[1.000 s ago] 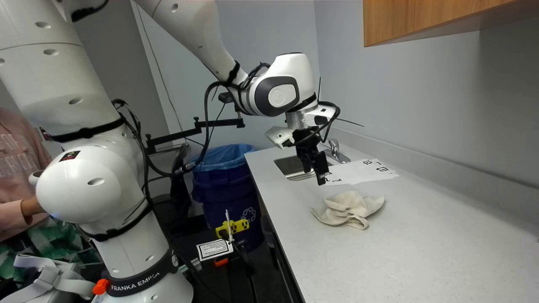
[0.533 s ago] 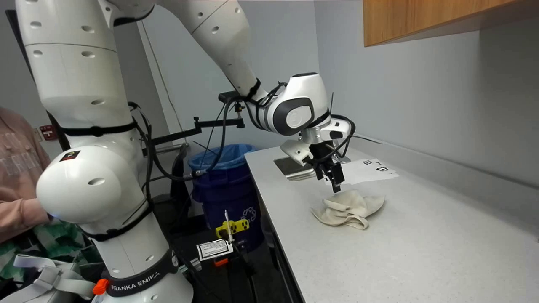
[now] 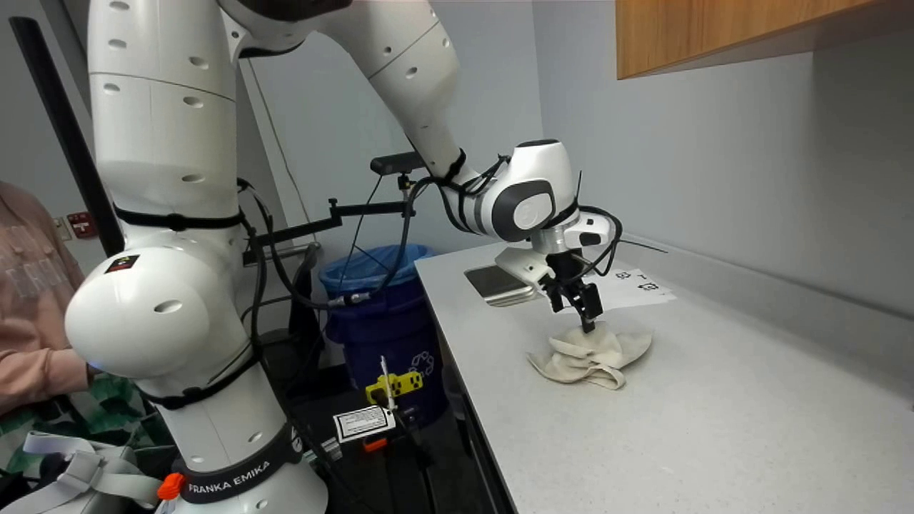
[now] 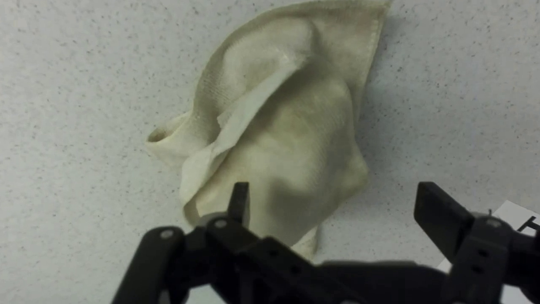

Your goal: Use the towel to wipe the counter

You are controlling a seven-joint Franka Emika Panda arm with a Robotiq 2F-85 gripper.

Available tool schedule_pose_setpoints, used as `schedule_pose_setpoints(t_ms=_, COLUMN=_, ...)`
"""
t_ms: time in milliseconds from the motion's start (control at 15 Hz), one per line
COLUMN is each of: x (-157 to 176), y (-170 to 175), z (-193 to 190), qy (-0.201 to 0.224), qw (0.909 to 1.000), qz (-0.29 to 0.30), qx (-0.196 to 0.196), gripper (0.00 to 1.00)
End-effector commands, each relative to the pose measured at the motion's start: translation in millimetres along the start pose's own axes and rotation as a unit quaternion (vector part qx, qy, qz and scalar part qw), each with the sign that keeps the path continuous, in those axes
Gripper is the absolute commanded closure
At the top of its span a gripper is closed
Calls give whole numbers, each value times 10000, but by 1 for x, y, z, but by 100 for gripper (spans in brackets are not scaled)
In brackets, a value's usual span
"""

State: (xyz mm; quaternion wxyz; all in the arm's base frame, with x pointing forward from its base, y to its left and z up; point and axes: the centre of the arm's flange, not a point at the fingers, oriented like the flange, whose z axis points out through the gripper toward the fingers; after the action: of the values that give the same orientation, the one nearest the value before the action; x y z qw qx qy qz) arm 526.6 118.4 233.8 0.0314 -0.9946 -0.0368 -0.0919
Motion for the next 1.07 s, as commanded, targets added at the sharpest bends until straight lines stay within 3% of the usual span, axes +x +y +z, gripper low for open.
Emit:
schedule_pose_setpoints(t_ms=0, x=13, y=-2, z=22, qy=75, qw=9999, qz=-78, qx=-102, gripper=0)
schedule_pose_setpoints(t_ms=867, x=27, y=21, z=51, qy=-17, qw=9996, qz=-7, qx=-299, gripper=0)
schedule_pose_setpoints(t_ms=1000, x=25, y=23, z=56, qy=-67, qw=9996, qz=38, qx=-288, gripper=5)
